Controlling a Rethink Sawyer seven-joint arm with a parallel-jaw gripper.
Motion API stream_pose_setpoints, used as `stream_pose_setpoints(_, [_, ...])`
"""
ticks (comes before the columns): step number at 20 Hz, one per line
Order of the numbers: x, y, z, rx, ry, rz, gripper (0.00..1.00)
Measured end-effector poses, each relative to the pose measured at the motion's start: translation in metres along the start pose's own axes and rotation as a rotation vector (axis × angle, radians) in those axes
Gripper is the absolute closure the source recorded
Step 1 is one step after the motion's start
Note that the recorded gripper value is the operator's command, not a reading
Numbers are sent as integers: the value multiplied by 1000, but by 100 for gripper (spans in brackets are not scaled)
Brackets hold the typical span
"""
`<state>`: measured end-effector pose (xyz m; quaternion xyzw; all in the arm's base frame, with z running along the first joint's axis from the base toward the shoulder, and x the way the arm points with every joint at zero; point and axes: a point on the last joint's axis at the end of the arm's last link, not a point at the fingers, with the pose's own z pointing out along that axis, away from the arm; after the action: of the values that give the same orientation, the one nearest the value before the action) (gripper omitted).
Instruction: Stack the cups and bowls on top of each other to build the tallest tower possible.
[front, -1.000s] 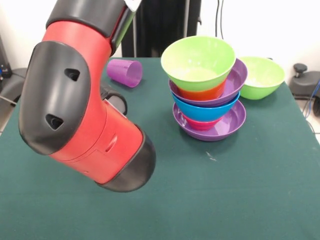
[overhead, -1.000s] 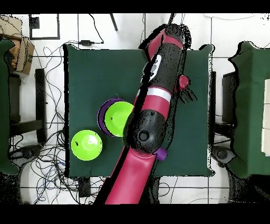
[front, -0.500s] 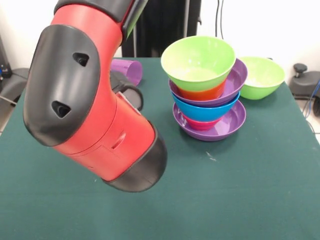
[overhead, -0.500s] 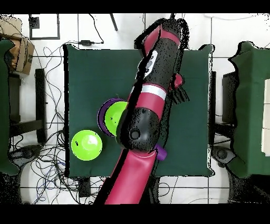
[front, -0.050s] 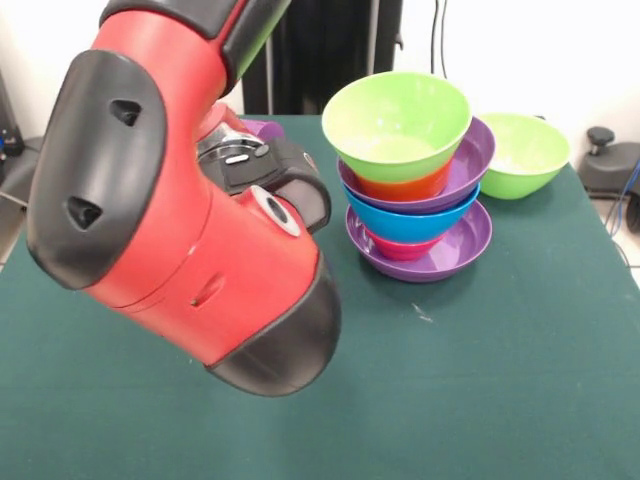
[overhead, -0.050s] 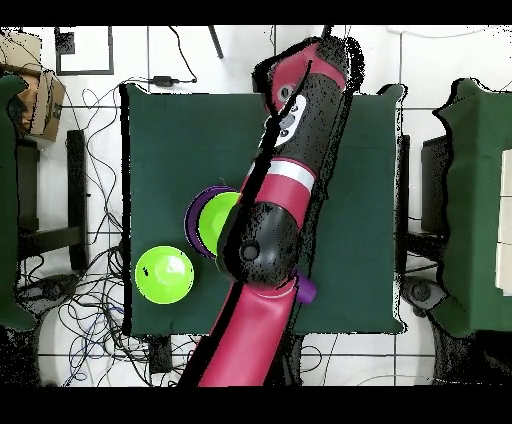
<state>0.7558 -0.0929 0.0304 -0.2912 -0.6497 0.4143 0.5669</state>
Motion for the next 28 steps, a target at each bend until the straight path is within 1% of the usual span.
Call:
stream_pose_setpoints(7, [-11, 3, 7, -26, 45, 33, 0])
stream_pose_setpoints(10, [-14, 6, 11, -27, 61, 46, 0])
stream_pose_setpoints(13, [-17, 13, 15, -25, 76, 59, 0])
stream_pose_setpoints(15, [-16, 21, 18, -23, 88, 72, 0])
stream_pose_setpoints(17, [-13, 28, 18, -32, 101, 82, 0])
stream_pose_setpoints(19, [-8, 39, 17, -55, 120, 100, 0])
stream_pose_setpoints(22, [-2, 52, 15, -84, 143, 129, 0])
stream_pose_setpoints(24, [3, 62, 13, -105, 161, 166, 0])
stream_pose_setpoints(25, [5, 68, 12, -112, 171, 197, 0])
stream_pose_setpoints(28, [7, 75, 12, -114, 182, 243, 0])
